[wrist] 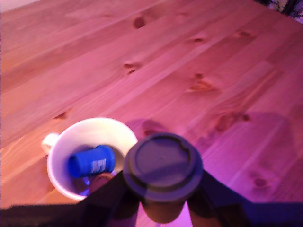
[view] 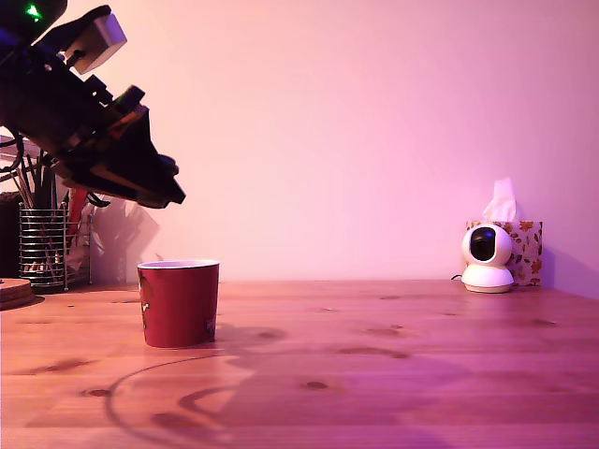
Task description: Pick up the coffee capsules on the table and drop them inside the coffee cup
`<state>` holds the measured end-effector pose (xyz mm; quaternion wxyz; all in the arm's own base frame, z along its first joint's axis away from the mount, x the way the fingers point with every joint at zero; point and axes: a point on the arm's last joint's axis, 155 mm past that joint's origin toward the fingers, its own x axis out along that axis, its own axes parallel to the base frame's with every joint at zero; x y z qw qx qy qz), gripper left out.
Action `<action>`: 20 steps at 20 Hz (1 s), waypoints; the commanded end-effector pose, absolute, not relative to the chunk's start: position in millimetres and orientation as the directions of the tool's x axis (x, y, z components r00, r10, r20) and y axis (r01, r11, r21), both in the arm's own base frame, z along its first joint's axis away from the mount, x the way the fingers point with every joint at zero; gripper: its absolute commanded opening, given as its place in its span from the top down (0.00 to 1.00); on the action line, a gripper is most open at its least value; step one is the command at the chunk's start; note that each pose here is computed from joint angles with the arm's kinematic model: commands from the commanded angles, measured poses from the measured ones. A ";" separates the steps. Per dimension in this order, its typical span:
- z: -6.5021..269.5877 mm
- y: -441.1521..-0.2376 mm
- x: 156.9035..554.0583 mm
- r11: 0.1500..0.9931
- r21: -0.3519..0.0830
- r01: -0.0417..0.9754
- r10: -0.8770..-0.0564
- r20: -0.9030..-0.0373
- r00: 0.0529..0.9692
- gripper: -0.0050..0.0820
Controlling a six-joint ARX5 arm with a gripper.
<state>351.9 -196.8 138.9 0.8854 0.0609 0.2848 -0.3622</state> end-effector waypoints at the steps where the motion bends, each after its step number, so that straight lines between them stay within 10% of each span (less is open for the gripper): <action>1: 141.4 -199.5 360.6 0.735 -0.102 0.670 -0.601 -0.556 0.575 0.78; 20: 104.5 -202.2 420.8 0.810 -0.158 0.565 -0.446 -0.791 0.418 0.78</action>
